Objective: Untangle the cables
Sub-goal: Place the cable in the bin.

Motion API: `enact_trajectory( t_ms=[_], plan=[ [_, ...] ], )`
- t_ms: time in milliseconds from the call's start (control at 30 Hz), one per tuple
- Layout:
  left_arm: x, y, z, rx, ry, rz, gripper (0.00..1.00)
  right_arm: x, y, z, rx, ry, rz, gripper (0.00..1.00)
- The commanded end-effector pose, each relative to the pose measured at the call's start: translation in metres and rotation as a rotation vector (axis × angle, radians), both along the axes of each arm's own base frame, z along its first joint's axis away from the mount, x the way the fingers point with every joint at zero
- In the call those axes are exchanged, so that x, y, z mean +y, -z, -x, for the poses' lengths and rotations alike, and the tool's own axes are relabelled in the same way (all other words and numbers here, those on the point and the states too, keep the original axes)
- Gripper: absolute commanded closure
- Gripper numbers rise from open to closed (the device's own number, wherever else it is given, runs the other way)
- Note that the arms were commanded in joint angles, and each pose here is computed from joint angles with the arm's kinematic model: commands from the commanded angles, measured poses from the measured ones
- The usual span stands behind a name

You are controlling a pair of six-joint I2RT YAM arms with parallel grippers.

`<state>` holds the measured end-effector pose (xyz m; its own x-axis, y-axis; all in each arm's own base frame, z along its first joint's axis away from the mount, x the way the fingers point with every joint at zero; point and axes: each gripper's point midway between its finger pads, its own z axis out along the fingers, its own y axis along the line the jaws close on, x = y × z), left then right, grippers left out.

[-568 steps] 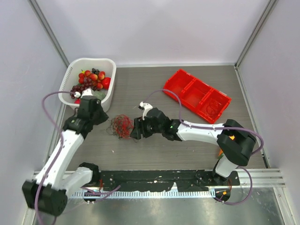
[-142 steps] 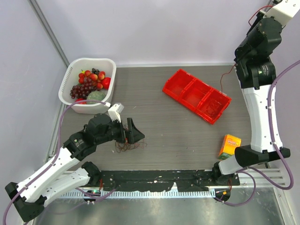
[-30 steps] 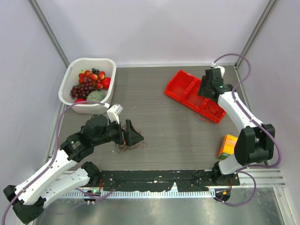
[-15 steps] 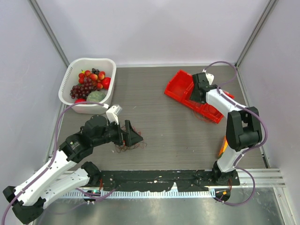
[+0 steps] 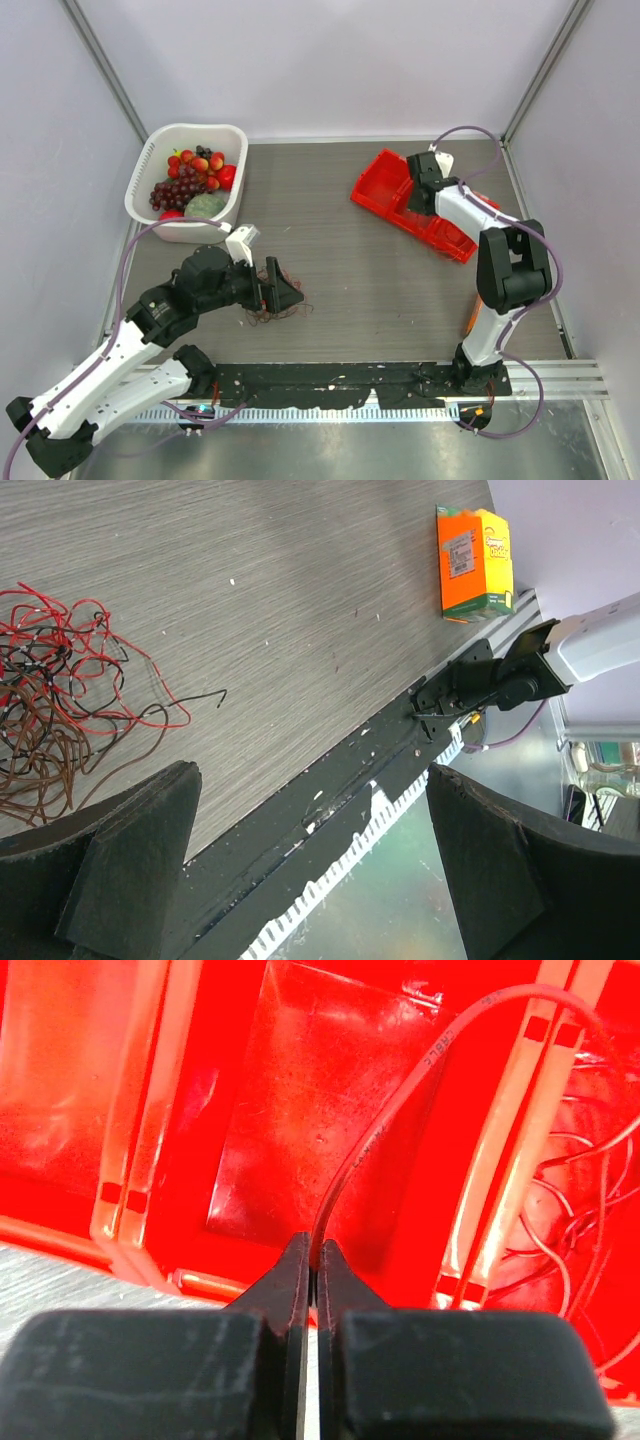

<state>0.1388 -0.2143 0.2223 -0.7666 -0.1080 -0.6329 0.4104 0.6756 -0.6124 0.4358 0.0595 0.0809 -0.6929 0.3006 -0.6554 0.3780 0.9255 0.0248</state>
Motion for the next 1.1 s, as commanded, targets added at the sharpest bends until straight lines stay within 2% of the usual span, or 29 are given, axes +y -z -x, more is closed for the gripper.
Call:
enact_trajectory(
  t_ms=[0, 133, 267, 367, 433, 767, 867, 933, 1067],
  plan=[
    [-0.001, -0.013, -0.001, -0.042, 0.009, 0.021, 0.0, -0.009, -0.069, -0.011, -0.151, -0.082, 0.044, 0.99],
    [-0.008, -0.01, -0.001, -0.026, 0.028, 0.037, 0.0, -0.026, -0.086, -0.011, -0.206, -0.174, 0.042, 0.99],
    [-0.009, -0.014, -0.001, -0.031, 0.032, 0.045, 0.0, -0.048, -0.114, -0.006, -0.375, -0.197, -0.001, 0.99],
    [-0.006, -0.017, 0.0, -0.041, 0.02, 0.05, 0.0, -0.058, -0.13, -0.005, -0.503, -0.24, 0.027, 0.99],
    [-0.004, -0.016, 0.0, -0.043, 0.015, 0.048, 0.0, -0.074, -0.127, -0.003, -0.522, -0.2, 0.023, 0.99],
    [-0.004, -0.016, 0.003, -0.035, 0.018, 0.059, 0.0, -0.088, -0.074, 0.033, -0.435, -0.011, -0.105, 0.99],
    [-0.005, -0.016, 0.003, -0.033, 0.02, 0.063, 0.01, -0.105, -0.061, 0.037, -0.432, 0.108, -0.175, 0.99],
    [-0.005, -0.018, 0.004, -0.032, 0.024, 0.067, 0.0, -0.114, -0.048, 0.034, -0.39, 0.18, -0.234, 0.99],
    [-0.003, -0.02, 0.005, -0.035, 0.02, 0.072, 0.0, -0.111, -0.003, 0.028, -0.198, 0.227, -0.377, 0.99]
  ],
)
